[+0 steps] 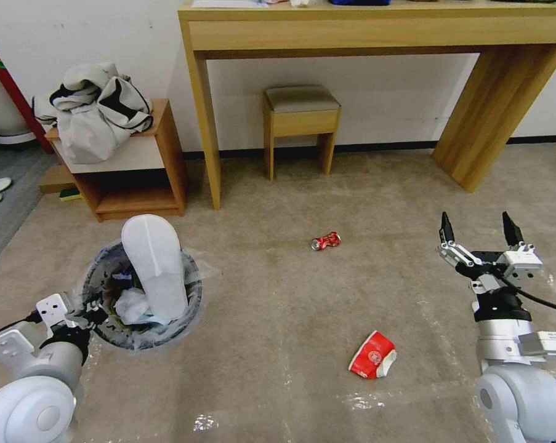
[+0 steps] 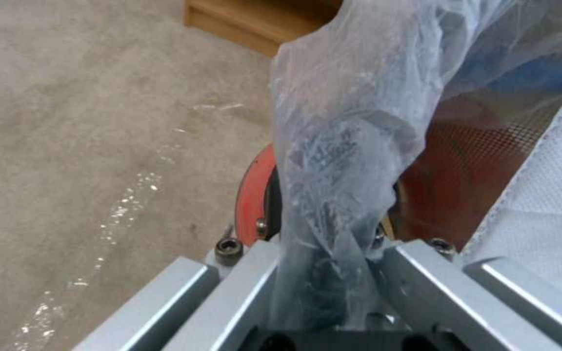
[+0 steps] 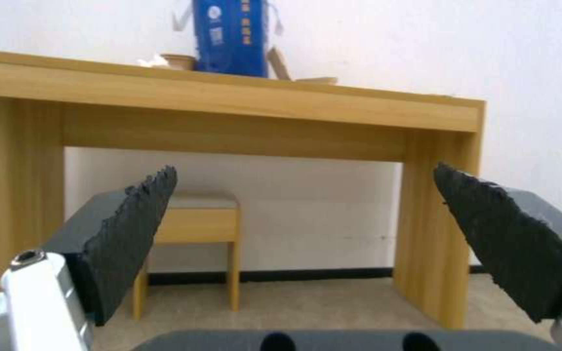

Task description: Pick up the trash bin and place the garbage on the floor into it.

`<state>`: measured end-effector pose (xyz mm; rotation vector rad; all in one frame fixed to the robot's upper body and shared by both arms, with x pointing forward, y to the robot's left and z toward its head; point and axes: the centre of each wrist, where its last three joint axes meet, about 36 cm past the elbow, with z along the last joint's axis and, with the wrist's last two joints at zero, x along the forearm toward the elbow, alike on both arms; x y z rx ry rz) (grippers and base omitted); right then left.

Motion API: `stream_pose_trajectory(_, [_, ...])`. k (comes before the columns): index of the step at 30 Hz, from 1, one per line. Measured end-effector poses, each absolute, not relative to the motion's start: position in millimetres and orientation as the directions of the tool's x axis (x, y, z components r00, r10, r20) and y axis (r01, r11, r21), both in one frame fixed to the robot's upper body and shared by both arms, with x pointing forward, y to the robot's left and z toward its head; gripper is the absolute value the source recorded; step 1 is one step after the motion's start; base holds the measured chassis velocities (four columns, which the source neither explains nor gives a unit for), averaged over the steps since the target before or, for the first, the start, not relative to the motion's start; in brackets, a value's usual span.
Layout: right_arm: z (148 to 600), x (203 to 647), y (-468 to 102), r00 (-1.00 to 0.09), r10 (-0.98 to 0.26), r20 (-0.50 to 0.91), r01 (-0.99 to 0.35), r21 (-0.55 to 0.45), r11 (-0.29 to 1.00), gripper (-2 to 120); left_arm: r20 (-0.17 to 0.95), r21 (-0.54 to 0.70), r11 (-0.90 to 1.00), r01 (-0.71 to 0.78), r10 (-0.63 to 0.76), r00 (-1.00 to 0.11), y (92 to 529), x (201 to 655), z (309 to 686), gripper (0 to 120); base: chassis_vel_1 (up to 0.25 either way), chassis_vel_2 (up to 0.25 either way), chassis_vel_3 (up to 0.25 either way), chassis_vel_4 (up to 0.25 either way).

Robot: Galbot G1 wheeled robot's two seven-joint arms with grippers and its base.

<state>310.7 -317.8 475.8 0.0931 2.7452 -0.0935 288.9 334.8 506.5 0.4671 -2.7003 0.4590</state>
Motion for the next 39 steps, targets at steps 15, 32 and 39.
stream_pose_trajectory(15, [473.5, 309.9, -315.5, -0.923, 0.057, -0.381, 0.082, -0.052, 0.995, 100, 0.406, -0.246, 0.893, -0.377, -0.258, -0.877, 335.3, 286.5, 506.6, 0, -0.069, -0.067, -0.069, -0.062])
stream_pose_trajectory(32, [470.1, 310.3, -312.2, -0.926, 0.045, -0.374, 0.077, -0.069, 0.995, 100, 0.397, -0.254, 0.888, -0.382, -0.264, -0.879, 336.0, 282.6, 509.6, 0, -0.012, -0.015, -0.013, -0.016])
stream_pose_trajectory(39, [469.4, 310.0, -311.3, -0.928, 0.042, -0.371, 0.072, -0.069, 0.995, 100, 0.399, -0.257, 0.886, -0.386, -0.267, -0.877, 335.3, 281.3, 508.6, 0, 0.000, 0.000, 0.000, 0.000])
